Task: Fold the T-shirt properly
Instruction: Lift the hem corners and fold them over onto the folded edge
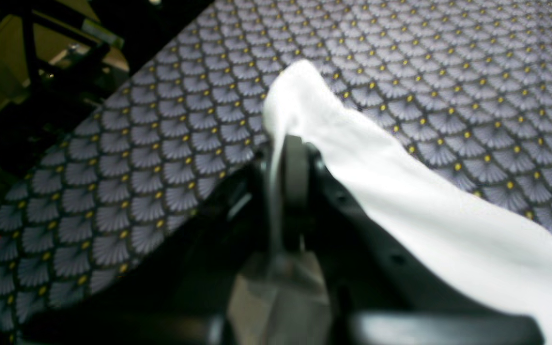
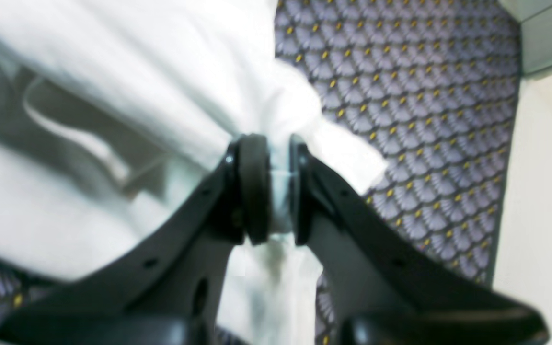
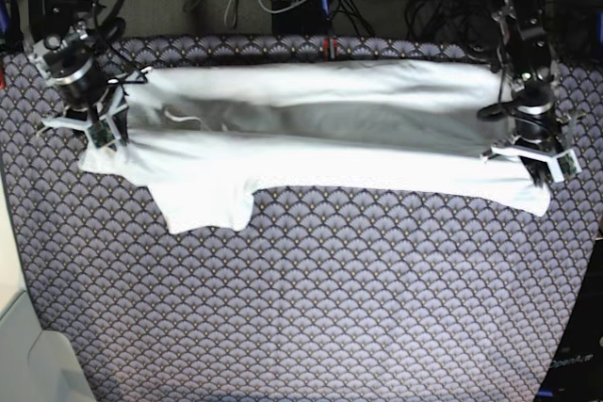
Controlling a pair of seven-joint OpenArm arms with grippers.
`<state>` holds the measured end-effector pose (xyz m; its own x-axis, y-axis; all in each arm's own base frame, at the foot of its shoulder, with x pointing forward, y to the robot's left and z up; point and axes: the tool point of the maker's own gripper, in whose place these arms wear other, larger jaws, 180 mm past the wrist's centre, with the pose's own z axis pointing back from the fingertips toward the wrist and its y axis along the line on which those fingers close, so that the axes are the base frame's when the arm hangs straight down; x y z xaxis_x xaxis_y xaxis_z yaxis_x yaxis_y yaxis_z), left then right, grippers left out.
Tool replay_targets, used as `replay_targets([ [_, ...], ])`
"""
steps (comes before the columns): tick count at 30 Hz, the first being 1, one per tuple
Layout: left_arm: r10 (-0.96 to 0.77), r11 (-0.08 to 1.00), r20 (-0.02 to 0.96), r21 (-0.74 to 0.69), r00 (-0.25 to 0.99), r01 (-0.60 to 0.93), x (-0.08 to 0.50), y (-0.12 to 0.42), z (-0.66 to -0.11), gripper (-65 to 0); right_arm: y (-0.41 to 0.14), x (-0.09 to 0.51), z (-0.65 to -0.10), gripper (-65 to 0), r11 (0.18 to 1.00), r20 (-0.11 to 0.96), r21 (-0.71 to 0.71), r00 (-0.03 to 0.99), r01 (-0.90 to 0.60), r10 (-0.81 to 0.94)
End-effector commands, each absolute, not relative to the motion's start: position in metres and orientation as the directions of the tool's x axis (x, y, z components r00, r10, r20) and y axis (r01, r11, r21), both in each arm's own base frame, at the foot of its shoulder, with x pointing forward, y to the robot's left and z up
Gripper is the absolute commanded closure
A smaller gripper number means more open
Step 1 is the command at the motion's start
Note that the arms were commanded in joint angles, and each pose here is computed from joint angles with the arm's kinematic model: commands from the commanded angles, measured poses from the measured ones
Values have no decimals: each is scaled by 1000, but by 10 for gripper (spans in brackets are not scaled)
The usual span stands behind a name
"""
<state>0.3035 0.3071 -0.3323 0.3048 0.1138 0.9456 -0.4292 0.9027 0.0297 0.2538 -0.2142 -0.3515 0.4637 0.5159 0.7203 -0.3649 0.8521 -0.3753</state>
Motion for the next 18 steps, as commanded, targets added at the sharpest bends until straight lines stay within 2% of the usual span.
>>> replay_targets([
  [1, 76, 898, 965, 44, 253, -437, 308, 314, -308, -5, -217, 260, -340, -52, 852, 739, -393, 433, -346, 516],
  [9, 85, 907, 954, 45, 287, -419, 290, 300, -298, -5, -218, 259, -341, -52, 853, 738, -390, 436, -347, 515],
  [18, 110, 900, 908, 82, 405, -428, 273, 308, -345, -5, -215, 254, -346, -52, 853, 734, -380, 445, -357, 513],
])
